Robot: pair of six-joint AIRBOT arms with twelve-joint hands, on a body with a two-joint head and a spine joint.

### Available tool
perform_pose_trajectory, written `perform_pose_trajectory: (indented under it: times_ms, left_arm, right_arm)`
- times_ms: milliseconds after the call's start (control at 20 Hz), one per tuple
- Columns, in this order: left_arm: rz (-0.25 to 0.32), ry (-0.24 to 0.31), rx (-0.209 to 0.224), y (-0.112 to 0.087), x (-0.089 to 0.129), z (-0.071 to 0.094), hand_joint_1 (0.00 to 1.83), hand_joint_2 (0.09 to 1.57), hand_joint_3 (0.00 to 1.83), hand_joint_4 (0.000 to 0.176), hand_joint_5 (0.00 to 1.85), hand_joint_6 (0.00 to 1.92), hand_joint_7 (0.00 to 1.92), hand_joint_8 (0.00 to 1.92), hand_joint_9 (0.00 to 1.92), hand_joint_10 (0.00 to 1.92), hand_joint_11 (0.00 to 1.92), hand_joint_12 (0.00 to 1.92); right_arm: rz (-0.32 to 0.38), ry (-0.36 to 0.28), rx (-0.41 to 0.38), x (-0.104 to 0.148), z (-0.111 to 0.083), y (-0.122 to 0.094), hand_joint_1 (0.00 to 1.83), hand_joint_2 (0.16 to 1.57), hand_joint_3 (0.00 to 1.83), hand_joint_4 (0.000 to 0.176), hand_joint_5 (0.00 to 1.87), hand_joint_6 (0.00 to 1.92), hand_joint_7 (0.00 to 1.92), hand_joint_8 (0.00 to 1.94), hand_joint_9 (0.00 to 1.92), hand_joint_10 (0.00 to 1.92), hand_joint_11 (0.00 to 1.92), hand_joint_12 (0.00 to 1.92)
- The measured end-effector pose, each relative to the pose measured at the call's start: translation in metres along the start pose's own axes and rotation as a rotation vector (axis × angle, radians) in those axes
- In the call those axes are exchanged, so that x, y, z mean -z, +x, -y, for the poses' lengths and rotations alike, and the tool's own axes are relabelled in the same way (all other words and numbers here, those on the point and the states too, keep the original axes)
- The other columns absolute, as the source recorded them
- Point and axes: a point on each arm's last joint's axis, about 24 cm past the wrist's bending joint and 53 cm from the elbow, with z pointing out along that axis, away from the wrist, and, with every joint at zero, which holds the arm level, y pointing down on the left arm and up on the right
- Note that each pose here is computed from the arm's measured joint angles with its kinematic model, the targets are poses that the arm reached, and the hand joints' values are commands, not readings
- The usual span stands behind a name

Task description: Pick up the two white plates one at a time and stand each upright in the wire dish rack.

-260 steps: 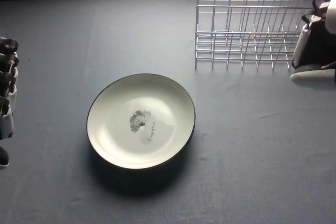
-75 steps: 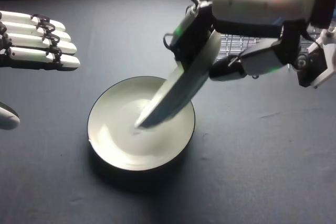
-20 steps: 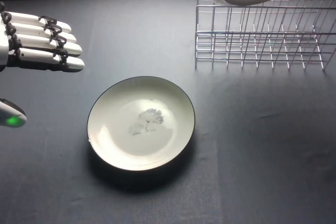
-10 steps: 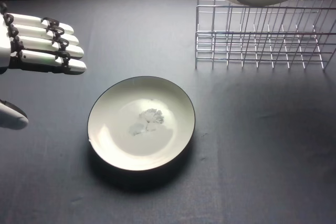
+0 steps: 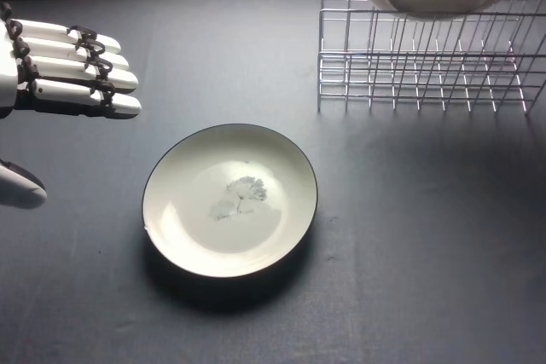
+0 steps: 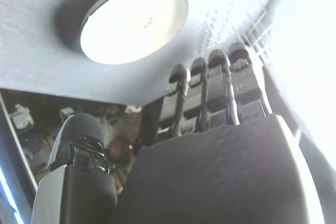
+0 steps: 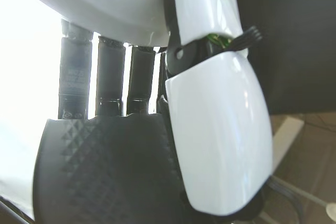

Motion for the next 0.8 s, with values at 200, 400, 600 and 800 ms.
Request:
perform_pose_trajectory:
  times_ms: [200, 400, 600, 800]
  left_arm:
    - [-0.012, 0.003, -0.006, 0.003, -0.002, 0.001, 0.00, 1.22, 0.00, 0.000, 0.06, 0.00, 0.01, 0.00, 0.00, 0.00, 0.00, 0.00]
    - [-0.052, 0.016, 0.001, 0.019, -0.009, 0.006, 0.00, 1.22, 0.00, 0.000, 0.12, 0.02, 0.06, 0.01, 0.04, 0.01, 0.03, 0.02]
    - [-0.094, 0.068, 0.006, 0.037, -0.028, 0.029, 0.00, 1.22, 0.00, 0.000, 0.09, 0.00, 0.04, 0.00, 0.02, 0.00, 0.01, 0.01]
    - [-0.061, 0.077, 0.065, 0.035, -0.037, 0.037, 0.00, 1.22, 0.00, 0.000, 0.06, 0.00, 0.01, 0.00, 0.00, 0.00, 0.00, 0.00]
  right_arm:
    - [0.009, 0.033, 0.011, -0.004, 0.011, -0.006, 1.39, 1.07, 0.00, 0.000, 0.94, 0.96, 1.08, 0.80, 1.05, 0.99, 0.97, 1.03]
    - [0.006, 0.066, 0.025, -0.008, 0.027, -0.004, 1.39, 1.06, 0.00, 0.000, 0.97, 0.89, 1.11, 0.75, 1.08, 0.97, 1.00, 1.03]
    - [0.002, 0.094, 0.037, -0.009, 0.042, -0.002, 1.39, 1.08, 0.00, 0.000, 0.94, 0.96, 1.07, 0.83, 1.05, 0.99, 0.97, 1.02]
    - [0.001, 0.135, 0.057, -0.006, 0.063, -0.003, 1.39, 1.09, 0.00, 0.000, 0.94, 0.99, 1.02, 0.89, 1.03, 1.02, 0.96, 1.07]
